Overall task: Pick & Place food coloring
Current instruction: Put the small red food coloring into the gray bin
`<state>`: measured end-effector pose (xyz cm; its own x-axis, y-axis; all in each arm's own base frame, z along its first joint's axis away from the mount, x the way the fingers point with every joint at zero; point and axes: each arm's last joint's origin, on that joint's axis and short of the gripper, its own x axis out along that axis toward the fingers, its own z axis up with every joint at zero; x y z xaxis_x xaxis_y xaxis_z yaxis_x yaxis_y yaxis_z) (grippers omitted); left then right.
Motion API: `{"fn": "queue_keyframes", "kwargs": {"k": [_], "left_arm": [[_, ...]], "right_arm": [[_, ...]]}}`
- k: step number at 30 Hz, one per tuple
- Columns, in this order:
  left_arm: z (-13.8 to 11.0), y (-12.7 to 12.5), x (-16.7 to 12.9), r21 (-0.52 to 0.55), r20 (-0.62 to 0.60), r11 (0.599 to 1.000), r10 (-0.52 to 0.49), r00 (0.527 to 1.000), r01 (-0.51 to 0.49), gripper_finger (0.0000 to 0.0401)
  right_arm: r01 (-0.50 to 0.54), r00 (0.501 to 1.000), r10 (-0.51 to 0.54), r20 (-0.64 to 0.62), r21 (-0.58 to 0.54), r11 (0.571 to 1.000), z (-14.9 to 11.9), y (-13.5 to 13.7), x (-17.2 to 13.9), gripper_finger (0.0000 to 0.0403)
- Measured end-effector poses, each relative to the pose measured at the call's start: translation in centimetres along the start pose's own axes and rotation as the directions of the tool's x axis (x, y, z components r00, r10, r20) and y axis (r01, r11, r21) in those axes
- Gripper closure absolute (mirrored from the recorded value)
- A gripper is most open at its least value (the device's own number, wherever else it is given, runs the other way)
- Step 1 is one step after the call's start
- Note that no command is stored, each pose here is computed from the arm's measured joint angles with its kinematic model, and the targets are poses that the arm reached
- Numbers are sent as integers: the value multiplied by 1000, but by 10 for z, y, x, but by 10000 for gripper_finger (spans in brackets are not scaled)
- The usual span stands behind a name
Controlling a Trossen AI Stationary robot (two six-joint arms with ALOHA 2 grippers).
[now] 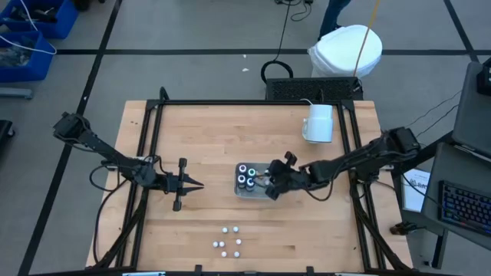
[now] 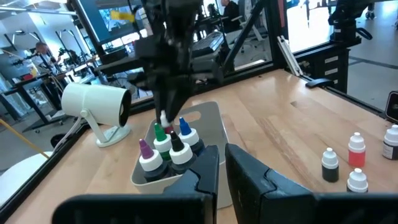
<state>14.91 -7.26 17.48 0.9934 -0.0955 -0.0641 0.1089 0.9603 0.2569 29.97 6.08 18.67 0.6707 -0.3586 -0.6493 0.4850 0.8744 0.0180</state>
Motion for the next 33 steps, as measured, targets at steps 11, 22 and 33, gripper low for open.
{"fn": "queue_keyframes", "kwargs": {"k": [11,22,33], "left_arm": [[0,0,0,1,0,1000,0,1000,0,366],[0,0,0,1,-1,1000,0,1000,0,366],[-2,0,0,10,-25,1000,21,999,-21,366]], "right_arm": [[-25,999,25,-36,4,1000,-8,-3,4,360],[14,996,-14,-89,-3,1000,-23,2,20,359],[41,996,-42,-84,-3,999,-25,1,25,358]]}}
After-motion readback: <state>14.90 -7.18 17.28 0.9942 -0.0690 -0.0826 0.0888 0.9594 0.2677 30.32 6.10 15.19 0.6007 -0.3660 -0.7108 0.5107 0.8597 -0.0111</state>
